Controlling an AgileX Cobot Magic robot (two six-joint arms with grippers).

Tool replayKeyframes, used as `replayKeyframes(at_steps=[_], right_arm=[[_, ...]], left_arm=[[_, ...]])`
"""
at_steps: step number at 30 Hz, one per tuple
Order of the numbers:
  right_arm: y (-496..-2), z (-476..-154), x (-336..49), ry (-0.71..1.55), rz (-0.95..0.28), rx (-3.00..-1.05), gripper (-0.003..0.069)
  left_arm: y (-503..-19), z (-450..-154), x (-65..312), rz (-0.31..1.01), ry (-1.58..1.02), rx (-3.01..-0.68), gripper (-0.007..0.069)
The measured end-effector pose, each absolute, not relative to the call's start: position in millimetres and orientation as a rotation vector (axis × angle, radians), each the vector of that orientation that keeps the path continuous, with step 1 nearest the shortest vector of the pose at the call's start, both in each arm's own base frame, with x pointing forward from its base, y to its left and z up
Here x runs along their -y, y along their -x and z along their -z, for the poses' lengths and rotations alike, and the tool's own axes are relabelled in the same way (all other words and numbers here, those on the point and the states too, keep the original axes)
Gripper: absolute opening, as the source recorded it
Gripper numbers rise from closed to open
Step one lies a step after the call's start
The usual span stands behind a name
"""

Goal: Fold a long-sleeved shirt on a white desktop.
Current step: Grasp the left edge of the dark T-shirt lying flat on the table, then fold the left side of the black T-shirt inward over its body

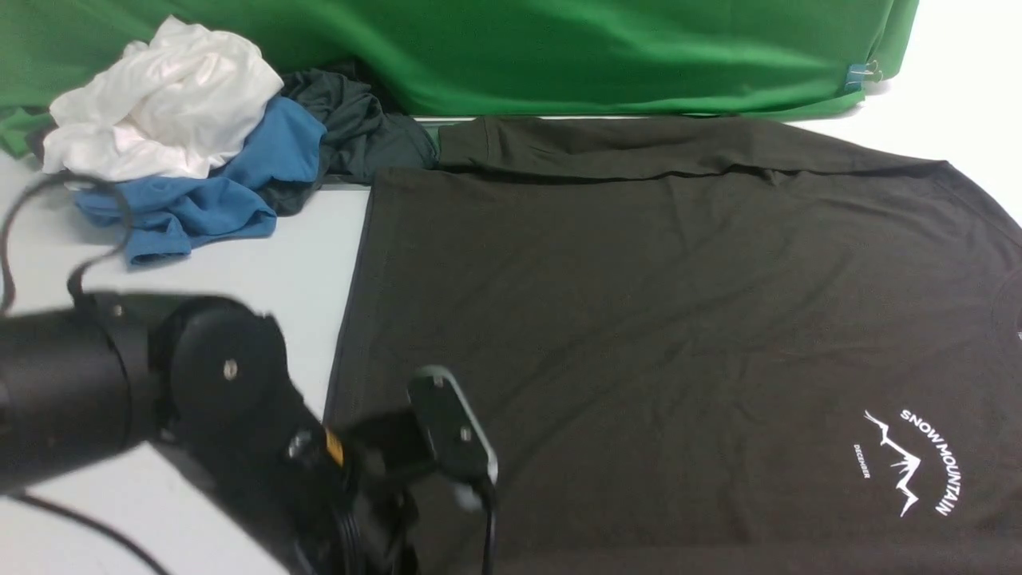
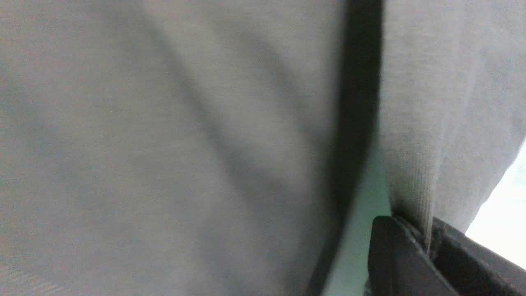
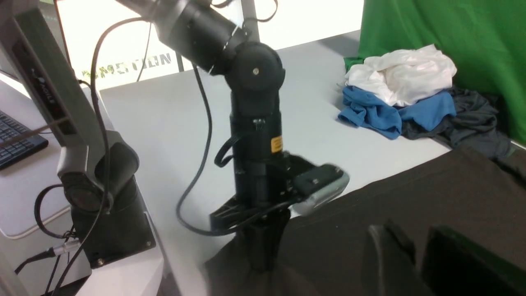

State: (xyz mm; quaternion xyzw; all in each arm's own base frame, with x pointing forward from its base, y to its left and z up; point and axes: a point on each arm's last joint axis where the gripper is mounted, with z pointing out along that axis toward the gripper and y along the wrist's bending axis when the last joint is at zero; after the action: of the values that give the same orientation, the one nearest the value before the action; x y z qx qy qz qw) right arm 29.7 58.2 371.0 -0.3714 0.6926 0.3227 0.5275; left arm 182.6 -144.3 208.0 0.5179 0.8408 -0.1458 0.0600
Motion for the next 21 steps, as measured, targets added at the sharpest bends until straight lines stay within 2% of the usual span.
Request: replayKeyframes(at_steps=[2, 12, 21], right_arm=[[-29.7, -371.0, -58.2, 0.888, -0.771, -1.655, 0.0167], [-29.8, -371.1, -58.2, 0.887, -0.771, -1.654, 0.0175], [-29.8, -371.1, -58.2, 0.888, -0.769, -1.653, 0.0186]], left_arm=[[-194.6, -219.0, 142.8, 0.370, -1.543, -2.524, 0.0029], [-217.1, -242.6, 134.6, 0.328, -1.460, -2.505, 0.0029], [-242.7, -211.7, 124.8, 0.301, -1.386, -2.618, 0.0029]])
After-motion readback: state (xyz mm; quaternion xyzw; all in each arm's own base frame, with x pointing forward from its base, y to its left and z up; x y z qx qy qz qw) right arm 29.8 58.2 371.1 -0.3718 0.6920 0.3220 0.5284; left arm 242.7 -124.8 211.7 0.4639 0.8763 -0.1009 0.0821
